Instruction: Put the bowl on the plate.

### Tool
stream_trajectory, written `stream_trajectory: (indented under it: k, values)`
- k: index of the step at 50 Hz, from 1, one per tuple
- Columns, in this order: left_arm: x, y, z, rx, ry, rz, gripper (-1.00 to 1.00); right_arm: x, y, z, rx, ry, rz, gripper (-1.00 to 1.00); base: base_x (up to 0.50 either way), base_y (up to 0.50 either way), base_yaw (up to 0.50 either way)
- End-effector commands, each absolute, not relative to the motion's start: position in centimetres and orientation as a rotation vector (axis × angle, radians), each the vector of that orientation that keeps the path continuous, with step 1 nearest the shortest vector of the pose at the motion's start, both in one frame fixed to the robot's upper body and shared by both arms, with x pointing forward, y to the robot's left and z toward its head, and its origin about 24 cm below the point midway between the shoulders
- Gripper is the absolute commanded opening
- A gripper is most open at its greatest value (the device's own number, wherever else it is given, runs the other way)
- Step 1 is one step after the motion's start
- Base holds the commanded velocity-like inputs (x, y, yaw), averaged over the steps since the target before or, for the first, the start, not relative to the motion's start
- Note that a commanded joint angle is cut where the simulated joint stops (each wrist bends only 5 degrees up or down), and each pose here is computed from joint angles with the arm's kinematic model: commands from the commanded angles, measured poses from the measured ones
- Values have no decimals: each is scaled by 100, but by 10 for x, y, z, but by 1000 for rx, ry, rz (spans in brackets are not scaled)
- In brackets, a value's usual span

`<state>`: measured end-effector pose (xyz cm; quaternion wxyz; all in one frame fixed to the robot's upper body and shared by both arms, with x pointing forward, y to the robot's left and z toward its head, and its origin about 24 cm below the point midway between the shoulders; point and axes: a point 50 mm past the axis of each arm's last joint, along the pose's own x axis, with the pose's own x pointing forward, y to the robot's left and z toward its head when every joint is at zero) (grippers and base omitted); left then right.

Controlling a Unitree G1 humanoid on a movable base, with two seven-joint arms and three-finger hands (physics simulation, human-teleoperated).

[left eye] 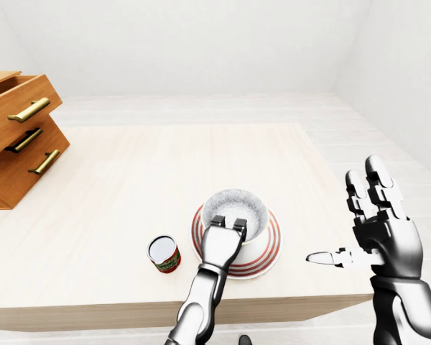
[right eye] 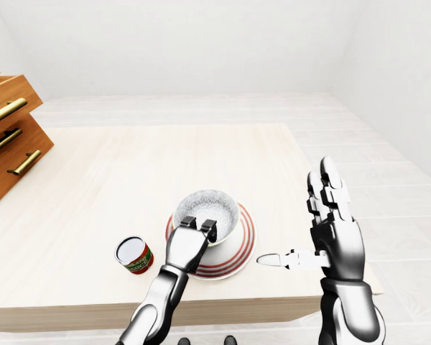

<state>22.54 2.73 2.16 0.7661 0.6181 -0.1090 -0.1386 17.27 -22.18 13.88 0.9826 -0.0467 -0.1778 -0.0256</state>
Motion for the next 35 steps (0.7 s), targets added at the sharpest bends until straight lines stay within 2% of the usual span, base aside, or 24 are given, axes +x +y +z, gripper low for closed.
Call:
stream_trajectory:
  k: [1, 35]
  values:
    - [226, 27, 21, 1380, -279, -267, -100, 175, -222, 137, -91, -349, -53, 100, 0, 0, 0]
    - [224, 24, 11, 1381, -268, -285, -100, 176, -223, 140, -98, -362, -58, 100, 0, 0, 0]
